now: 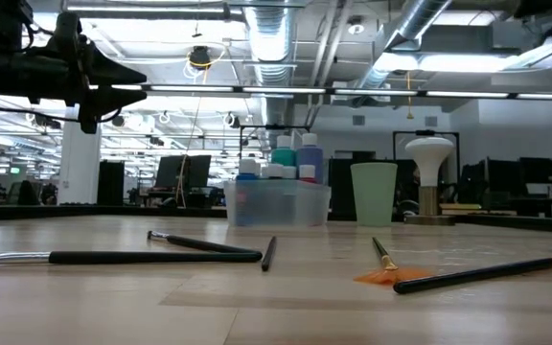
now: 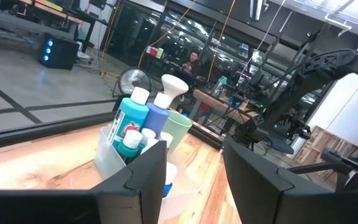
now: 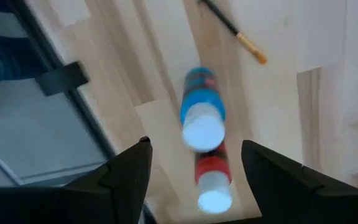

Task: Pick & Place Paint Supplies
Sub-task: Put the small light blue paint bottle into the transparent bin

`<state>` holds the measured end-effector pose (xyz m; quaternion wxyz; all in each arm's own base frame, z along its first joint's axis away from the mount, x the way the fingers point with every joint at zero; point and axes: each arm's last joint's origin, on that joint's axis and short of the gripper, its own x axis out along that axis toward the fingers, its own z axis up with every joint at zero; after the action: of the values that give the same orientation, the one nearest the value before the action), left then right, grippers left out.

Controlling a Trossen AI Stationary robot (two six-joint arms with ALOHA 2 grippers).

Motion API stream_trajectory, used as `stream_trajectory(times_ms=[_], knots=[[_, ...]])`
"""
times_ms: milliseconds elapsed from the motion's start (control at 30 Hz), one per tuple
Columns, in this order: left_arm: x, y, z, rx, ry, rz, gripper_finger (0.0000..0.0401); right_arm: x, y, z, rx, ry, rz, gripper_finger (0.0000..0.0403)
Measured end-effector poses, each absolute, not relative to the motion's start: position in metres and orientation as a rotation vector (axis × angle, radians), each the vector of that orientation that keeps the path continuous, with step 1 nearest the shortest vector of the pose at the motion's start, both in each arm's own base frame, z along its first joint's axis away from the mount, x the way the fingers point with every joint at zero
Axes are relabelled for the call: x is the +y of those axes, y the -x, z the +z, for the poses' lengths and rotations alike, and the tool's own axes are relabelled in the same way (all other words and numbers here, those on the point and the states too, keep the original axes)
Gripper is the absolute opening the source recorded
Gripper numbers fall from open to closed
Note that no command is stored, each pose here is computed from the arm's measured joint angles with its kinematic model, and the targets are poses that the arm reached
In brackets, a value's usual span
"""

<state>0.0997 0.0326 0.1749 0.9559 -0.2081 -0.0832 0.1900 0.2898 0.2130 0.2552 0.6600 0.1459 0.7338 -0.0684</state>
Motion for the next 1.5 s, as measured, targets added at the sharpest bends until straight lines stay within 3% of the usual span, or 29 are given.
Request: stream_trajectory(times_ms=[833,967,1233,1500], knots=[[0.033,-0.100,0.175,-0.167,0.415,0.386,0.0154,0.207,-0.278,0.209,1.635,-0.321,-0.164,0.0238],[0.033,-0.100,0.175,-0.168,0.415,0.388,0.0154,0.206,-0.277,0.207,1.627,-0.312,-0.172,0.0213],[0.033,-0.099,0.175,-0.172,0.415,0.408,0.0154,0.204,-0.276,0.209,1.637,-0.304,-0.183,0.0109],[0.033,-0.100,0.175,-0.169,0.414,0.408,0.0154,0.180,-0.274,0.226,1.654,-0.270,-0.182,0.0108]])
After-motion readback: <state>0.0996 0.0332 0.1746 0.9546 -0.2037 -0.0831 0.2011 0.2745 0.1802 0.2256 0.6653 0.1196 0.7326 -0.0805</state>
